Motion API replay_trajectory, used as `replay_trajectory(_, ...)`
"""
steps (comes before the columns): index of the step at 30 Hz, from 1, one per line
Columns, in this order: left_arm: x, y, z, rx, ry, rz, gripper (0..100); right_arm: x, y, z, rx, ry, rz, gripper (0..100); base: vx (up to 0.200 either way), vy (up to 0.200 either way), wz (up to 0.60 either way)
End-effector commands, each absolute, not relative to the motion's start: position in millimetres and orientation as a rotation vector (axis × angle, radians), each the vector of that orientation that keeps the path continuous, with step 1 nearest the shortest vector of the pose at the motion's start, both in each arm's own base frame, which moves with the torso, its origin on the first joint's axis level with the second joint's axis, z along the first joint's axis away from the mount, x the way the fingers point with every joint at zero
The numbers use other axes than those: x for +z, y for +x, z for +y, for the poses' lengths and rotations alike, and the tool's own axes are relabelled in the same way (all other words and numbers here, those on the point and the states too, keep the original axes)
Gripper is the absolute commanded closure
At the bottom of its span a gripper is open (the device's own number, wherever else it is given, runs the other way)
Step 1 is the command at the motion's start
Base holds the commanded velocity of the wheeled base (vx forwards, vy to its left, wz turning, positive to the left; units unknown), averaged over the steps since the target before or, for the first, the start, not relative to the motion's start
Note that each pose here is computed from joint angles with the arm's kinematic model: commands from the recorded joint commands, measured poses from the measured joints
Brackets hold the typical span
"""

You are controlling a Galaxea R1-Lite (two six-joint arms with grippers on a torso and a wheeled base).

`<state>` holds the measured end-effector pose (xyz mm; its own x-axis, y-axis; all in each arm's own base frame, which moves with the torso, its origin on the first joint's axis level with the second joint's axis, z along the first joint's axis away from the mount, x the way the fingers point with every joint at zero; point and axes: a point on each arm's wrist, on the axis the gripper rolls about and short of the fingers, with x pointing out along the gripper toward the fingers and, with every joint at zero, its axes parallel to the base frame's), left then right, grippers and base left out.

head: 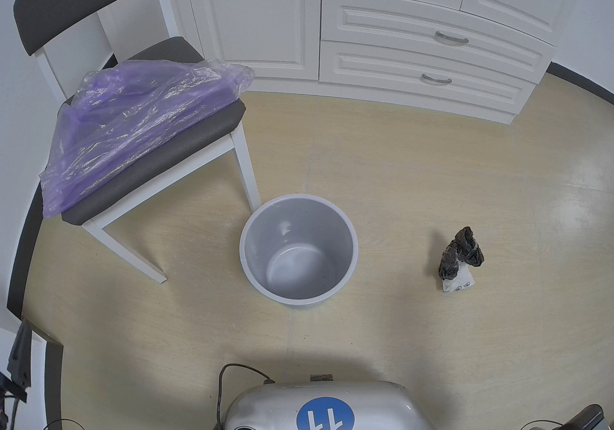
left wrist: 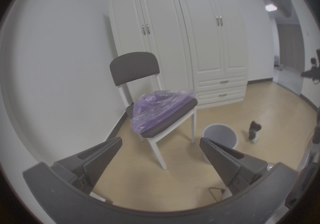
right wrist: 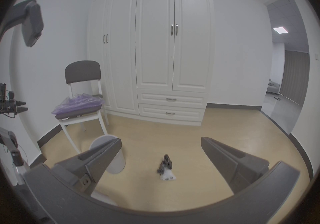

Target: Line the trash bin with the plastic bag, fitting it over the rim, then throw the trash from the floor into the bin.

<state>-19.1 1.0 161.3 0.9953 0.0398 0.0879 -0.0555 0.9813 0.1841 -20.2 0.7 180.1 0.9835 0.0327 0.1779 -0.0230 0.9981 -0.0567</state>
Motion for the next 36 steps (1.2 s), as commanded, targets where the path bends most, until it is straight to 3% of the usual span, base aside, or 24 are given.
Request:
replay_trajectory(1, 195, 33, 5, 0.199, 0.312, 0.165, 0, 230, 46, 1, 0.022, -0.052, -0.143, 0, 0.000, 0.000, 0.00)
replay_trajectory(6, 199, 62, 8, 0.258, 0.341, 0.251, 0, 277, 88, 1, 0.006, 0.110, -0.233, 0, 0.000, 0.000, 0.00)
replay_trajectory(12, 201, 91, 22, 0.353, 0.363, 0.298, 0, 292, 102, 12, 0.023, 0.172, -0.239, 0, 0.000, 0.000, 0.00)
replay_trajectory(20, 197, 122, 56, 0.266, 0.282, 0.319, 0, 291, 109, 34, 0.032, 0.292, -0.197, 0, 0.000, 0.000, 0.00)
replay_trajectory(27, 183, 154, 95, 0.057, 0.221, 0.228, 0, 302, 126, 48, -0.002, 0.402, -0.212, 0, 0.000, 0.000, 0.00)
replay_trajectory(36, 175, 170, 105, 0.051, 0.209, 0.237, 0, 299, 149, 65, 0.022, 0.462, -0.157, 0, 0.000, 0.000, 0.00)
